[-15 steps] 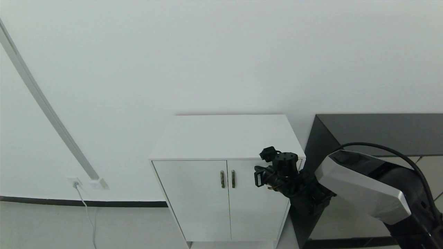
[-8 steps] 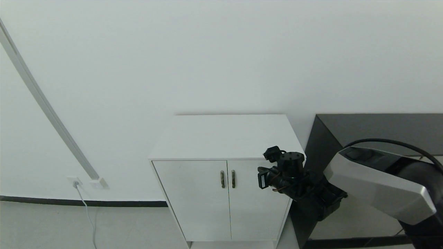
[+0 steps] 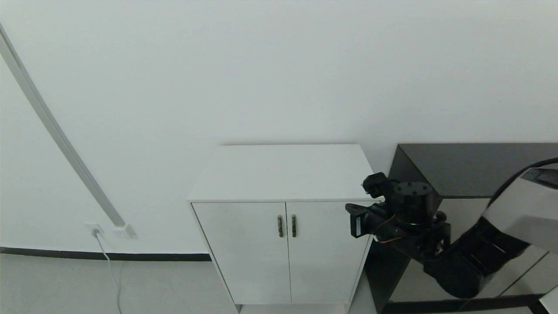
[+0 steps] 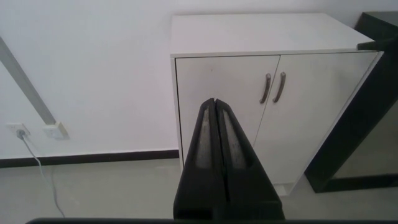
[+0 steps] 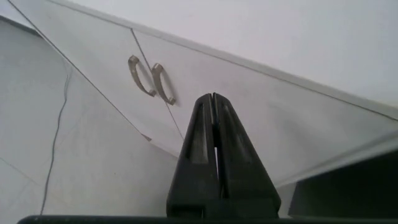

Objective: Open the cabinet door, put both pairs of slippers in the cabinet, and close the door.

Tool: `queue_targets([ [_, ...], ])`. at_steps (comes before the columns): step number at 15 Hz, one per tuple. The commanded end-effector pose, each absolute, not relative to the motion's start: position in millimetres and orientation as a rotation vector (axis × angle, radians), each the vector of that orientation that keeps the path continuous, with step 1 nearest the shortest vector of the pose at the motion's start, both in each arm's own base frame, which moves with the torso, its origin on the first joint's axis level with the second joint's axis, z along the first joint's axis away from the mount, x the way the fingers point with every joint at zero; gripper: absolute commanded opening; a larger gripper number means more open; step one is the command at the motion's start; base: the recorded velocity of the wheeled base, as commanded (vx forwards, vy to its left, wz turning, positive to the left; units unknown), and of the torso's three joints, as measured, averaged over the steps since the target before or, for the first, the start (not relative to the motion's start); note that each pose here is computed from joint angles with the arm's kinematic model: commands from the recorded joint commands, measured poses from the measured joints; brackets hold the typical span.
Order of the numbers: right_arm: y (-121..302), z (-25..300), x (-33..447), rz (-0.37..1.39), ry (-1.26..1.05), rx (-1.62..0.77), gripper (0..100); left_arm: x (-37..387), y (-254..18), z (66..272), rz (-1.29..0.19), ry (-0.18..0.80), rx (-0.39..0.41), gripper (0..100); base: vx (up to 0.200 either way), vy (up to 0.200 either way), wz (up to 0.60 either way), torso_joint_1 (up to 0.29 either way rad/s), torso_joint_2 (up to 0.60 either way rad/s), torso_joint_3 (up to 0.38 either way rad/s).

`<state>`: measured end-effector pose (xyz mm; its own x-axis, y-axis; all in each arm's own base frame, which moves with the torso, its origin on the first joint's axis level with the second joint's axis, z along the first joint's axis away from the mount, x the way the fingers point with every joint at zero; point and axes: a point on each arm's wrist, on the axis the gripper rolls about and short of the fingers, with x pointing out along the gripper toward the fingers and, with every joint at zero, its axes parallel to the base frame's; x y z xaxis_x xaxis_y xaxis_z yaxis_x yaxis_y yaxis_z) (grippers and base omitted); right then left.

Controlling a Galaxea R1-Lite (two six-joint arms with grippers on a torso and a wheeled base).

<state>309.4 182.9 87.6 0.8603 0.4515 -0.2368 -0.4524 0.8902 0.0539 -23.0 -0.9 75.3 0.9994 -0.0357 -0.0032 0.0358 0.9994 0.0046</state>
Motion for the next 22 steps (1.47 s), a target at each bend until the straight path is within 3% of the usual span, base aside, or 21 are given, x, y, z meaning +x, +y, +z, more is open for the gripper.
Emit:
queue_targets([
  [1,142,121,282,0.408,0.196,0.016,0,-23,-1,75,-0.037,0.005,0.005,0,0.0,0.0,0.0,0.0,0.0,0.0],
  [9,56,137,221,0.015,0.19,-0.029,0,-23,-1,75,-0.037,0.005,0.005,0,0.0,0.0,0.0,0.0,0.0,0.0],
  [22,22,113,119,-0.013,0.308,-0.036,0,-23,-1,75,-0.035,0.005,0.005,0,0.0,0.0,0.0,0.0,0.0,0.0],
])
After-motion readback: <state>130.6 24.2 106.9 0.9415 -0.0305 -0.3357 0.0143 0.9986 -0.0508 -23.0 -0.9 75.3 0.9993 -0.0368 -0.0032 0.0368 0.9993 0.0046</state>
